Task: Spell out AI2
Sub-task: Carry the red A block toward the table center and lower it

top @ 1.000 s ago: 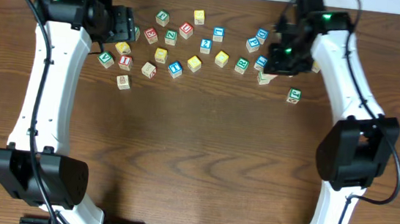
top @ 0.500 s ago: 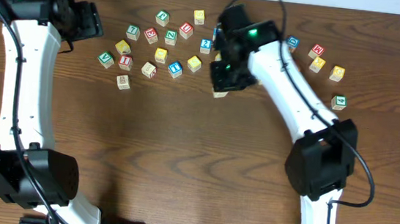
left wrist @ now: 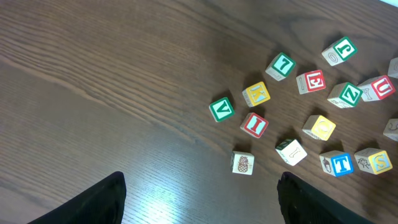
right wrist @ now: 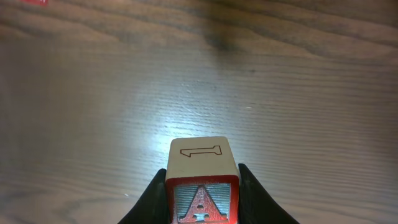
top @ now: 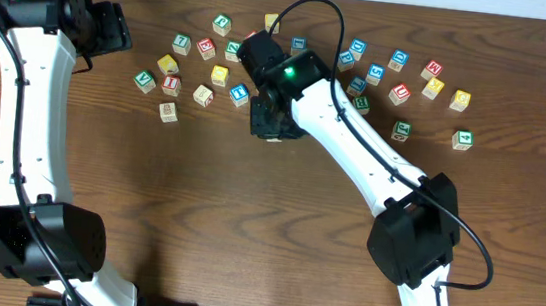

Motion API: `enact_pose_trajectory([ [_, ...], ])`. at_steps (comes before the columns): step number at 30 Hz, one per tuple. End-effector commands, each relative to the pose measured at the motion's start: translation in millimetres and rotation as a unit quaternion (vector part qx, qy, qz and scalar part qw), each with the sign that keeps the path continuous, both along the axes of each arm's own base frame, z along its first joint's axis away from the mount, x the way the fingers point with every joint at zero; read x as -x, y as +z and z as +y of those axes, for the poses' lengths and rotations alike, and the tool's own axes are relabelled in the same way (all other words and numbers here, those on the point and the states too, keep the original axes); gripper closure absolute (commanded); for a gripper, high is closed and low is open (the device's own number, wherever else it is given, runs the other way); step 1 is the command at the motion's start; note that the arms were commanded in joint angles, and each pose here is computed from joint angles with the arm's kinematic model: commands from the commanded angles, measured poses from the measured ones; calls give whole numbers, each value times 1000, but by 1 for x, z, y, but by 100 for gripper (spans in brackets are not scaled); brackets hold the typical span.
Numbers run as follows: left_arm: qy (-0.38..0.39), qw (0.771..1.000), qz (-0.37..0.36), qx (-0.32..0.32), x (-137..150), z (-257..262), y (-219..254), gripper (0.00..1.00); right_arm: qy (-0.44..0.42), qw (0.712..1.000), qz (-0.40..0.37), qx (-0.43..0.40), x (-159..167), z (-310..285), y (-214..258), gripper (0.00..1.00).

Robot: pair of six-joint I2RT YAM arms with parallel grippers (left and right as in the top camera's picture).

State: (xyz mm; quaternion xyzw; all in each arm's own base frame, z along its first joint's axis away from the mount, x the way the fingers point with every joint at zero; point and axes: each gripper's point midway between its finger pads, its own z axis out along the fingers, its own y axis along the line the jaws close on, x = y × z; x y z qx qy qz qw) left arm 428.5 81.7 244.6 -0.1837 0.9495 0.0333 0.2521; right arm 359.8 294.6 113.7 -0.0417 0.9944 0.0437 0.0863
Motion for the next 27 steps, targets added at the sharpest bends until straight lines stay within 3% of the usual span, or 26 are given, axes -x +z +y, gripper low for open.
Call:
enact_pose_trajectory([
  [1, 10, 1000, -3, -3, -2, 4, 1, 23, -53, 998, 7, 14, -2, 3, -20, 83],
  [16, 9, 1000, -2, -3, -2, 4, 1, 23, -92, 994, 53, 39, -2, 5, -83, 83],
  [27, 9, 1000, -2, -3, -2, 4, 1, 23, -109, 993, 23, 23, -16, 13, -84, 79],
])
